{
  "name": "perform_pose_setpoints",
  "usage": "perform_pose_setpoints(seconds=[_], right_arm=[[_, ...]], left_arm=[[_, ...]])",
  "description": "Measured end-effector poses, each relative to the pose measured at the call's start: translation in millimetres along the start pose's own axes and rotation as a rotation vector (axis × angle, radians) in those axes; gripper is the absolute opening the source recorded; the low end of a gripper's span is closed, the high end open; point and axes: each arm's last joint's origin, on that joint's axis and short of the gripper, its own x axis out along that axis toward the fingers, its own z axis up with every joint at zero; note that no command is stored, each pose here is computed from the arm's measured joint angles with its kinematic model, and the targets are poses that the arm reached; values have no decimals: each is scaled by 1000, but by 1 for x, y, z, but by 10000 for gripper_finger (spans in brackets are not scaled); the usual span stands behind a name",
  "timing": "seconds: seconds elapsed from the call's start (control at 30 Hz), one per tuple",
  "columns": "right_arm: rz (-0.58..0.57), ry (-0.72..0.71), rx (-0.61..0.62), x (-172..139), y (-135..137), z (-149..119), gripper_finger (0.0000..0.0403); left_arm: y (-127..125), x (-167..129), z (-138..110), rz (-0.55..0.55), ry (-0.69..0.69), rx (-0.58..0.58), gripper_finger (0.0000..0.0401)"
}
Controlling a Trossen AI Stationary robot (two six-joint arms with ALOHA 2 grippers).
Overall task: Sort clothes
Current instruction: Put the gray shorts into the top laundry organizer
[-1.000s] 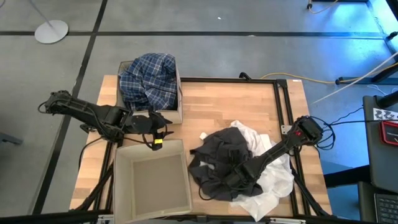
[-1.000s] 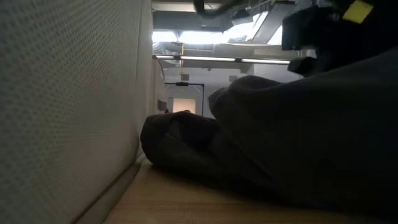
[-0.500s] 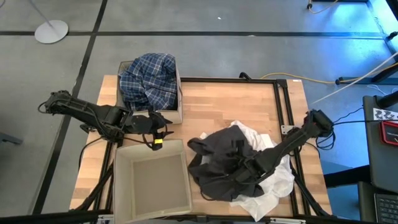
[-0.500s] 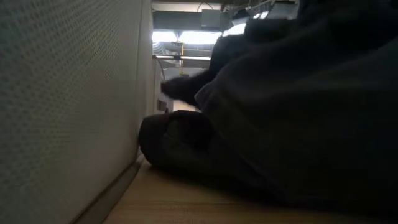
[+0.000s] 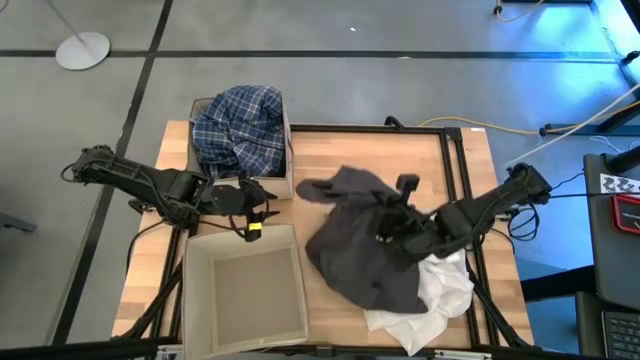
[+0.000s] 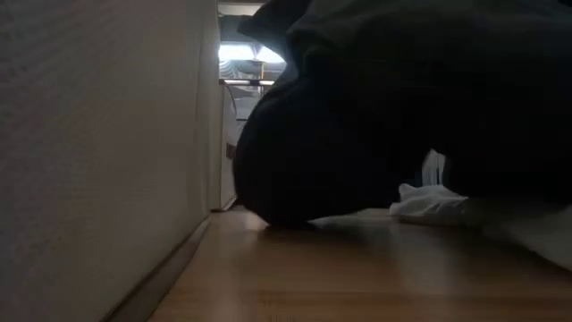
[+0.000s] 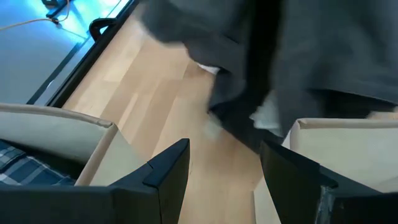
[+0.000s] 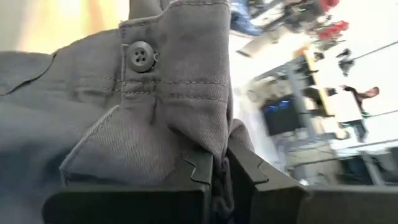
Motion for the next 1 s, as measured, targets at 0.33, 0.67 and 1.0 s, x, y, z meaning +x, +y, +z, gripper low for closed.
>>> perform_pose_setpoints(seconds=[0.33,0.67,1.0], right_arm=[[-125,-25,-31,25,-39,13,22],[41,-59,3,50,-49,20,22],[115,-147,17,70,-35,22,22]], left_arm=[[6,3,3,23,-14,-26,186],[13,-7,33,27,-165,21,187],[9,-8,62,61,-436,215,187]])
